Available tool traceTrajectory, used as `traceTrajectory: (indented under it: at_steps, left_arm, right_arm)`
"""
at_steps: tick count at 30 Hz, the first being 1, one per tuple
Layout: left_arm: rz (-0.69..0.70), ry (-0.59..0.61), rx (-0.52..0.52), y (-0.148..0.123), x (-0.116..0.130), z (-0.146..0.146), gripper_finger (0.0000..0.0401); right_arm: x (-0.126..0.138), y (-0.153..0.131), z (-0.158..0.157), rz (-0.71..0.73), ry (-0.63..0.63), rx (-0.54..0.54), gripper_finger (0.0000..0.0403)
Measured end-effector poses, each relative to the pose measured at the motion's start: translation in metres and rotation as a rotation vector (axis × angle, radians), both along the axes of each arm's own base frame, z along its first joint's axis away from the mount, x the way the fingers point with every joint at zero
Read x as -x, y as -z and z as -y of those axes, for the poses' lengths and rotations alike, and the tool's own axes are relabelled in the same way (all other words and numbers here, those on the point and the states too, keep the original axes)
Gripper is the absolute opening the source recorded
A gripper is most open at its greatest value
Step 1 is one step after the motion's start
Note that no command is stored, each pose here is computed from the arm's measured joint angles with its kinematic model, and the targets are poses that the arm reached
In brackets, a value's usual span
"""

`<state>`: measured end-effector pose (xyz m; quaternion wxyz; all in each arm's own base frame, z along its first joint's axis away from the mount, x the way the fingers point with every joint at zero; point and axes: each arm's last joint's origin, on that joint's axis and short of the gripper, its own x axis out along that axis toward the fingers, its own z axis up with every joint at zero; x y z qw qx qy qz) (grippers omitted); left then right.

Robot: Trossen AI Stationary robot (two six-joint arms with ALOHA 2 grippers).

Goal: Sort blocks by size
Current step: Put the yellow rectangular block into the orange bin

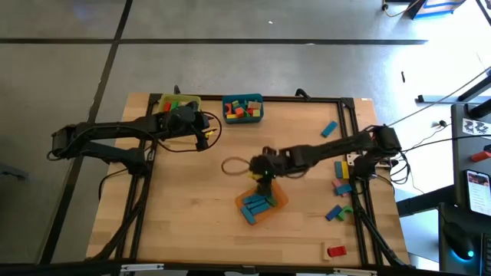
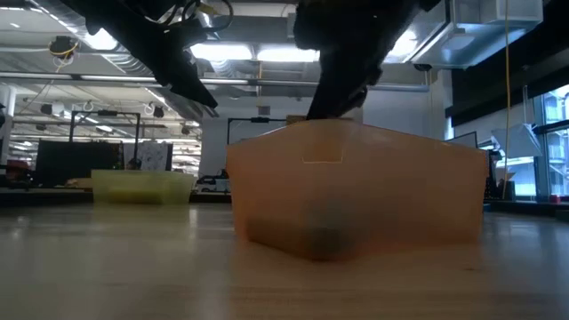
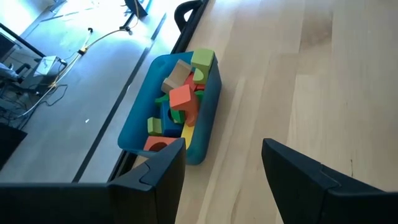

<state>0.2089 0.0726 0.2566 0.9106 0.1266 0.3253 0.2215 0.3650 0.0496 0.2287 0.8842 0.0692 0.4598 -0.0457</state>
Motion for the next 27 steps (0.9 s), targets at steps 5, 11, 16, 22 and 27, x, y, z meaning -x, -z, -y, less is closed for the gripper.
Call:
traceTrajectory:
  at_steps: [5,11,16,22,27]
  left_arm:
    - [0.002,0.0,0.0,0.0,0.0,0.0,0.0196]
    - [0.003,0.0,0.0,0.0,0.0,0.0,0.0196]
    - [0.005,-0.002,0.002,0.0,0.0,0.0,0.0196]
    - [0.006,-0.002,0.002,0.0,0.0,0.0,0.0196]
    - [0.006,-0.002,0.002,0.0,0.0,0.0,0.0196]
  right_arm:
    - [0.006,0.001,-0.034,-0.015,-0.116,-0.038,0.0123]
    - [0.016,0.003,-0.056,-0.059,-0.175,-0.028,0.0119]
    - [0.022,0.016,-0.063,-0.093,-0.165,-0.008,0.0121]
    - [0.019,0.038,-0.065,-0.143,-0.158,0.025,0.0127]
    - [0.013,0.053,-0.065,-0.151,-0.132,0.073,0.0128]
